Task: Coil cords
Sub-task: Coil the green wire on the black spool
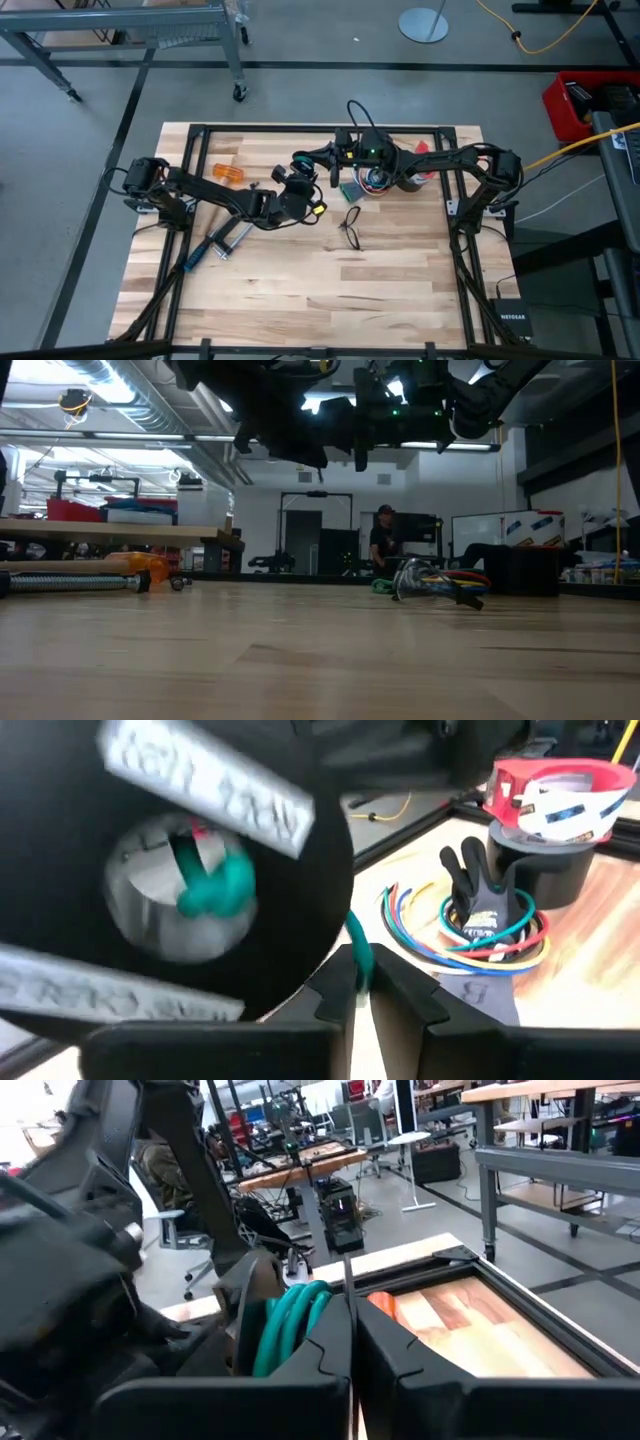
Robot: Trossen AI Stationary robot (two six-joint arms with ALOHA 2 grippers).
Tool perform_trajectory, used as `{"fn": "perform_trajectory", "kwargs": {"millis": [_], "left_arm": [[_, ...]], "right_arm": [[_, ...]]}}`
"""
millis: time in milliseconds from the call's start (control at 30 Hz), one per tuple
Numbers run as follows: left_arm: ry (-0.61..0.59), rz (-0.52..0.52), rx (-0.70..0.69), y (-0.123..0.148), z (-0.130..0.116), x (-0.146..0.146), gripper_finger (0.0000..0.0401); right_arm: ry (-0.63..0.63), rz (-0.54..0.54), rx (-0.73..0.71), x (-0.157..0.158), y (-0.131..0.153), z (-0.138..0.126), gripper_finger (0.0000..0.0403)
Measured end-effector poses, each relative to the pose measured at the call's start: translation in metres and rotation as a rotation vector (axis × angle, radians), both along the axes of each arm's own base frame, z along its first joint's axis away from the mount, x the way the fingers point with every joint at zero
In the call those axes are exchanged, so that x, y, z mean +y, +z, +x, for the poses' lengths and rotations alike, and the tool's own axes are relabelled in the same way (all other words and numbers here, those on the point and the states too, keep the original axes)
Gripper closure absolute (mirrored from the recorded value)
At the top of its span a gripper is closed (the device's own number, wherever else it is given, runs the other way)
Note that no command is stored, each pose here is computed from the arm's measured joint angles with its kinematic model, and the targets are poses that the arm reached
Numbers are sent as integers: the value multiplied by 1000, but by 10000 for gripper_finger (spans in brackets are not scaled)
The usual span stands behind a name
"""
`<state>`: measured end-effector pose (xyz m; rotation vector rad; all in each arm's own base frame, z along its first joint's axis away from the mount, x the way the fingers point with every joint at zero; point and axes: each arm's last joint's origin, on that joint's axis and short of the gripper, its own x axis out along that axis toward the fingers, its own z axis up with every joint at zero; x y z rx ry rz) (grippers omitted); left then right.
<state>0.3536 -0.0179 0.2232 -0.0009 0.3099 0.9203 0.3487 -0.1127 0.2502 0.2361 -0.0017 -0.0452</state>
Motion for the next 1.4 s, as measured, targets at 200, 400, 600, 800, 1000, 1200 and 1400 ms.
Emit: {"fn": "perform_trajectory", "kwargs": {"millis": [200, 400, 600, 800, 1000, 1200, 1400], "left_arm": [[-8, -5, 7, -2, 0, -1, 351], [-4, -6, -3, -1, 0, -1, 360], [-8, -5, -4, -1, 0, -4, 394], [7, 26, 8, -1, -2, -11, 400], [34, 24, 37, -6, -6, -14, 400], [46, -2, 21, -7, -7, -14, 399], [42, -1, 30, -8, -8, -14, 398]], "right_arm": [[35, -13, -47, 1, 6, 0, 400], [43, -18, -56, 1, 7, 0, 400], [39, -22, -51, 0, 7, -1, 400], [71, 8, -24, -15, 4, -7, 400], [179, 102, -16, -32, 3, -16, 400], [212, 114, -21, -32, 4, -17, 400], [213, 111, -21, -32, 4, -17, 400]]}}
